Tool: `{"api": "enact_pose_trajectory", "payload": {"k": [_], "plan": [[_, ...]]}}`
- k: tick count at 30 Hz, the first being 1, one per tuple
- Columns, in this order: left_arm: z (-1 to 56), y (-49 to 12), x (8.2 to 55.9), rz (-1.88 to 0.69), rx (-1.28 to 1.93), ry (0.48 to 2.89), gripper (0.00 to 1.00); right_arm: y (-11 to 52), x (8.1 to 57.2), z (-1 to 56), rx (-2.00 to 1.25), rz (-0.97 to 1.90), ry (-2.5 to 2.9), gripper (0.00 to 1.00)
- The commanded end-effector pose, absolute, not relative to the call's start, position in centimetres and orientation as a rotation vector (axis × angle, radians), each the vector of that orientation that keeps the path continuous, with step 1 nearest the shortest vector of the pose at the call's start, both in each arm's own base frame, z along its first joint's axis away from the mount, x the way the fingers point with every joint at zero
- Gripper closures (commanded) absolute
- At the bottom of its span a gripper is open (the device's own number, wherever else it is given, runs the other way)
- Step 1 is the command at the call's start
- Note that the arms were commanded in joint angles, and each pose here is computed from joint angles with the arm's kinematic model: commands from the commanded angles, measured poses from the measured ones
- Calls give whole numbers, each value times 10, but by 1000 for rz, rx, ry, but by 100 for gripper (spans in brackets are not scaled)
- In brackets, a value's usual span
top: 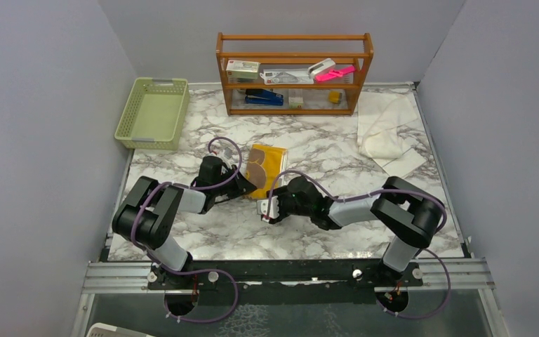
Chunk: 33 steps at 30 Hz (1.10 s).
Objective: Roll the towels
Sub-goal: Roll the towel at the center of the board.
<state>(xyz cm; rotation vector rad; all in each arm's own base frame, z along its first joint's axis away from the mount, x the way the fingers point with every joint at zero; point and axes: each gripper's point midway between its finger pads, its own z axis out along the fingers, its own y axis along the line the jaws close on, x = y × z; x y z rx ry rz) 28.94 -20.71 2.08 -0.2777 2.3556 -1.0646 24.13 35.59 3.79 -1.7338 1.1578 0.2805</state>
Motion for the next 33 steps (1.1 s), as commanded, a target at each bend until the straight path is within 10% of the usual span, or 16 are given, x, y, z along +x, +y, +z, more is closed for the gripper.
{"api": "enact_pose_trajectory", "payload": {"k": [1,15,33], "plan": [[-33,-181,257,-866,-325,2567,94,353,243,26,-1787,234,1179,49],[-29,-177,260,-857,-316,2568,94,337,243,-11,-1935,203,1426,69],[97,-147,292,-864,-353,2296,80,379,180,34,-1735,920,1732,86]]}}
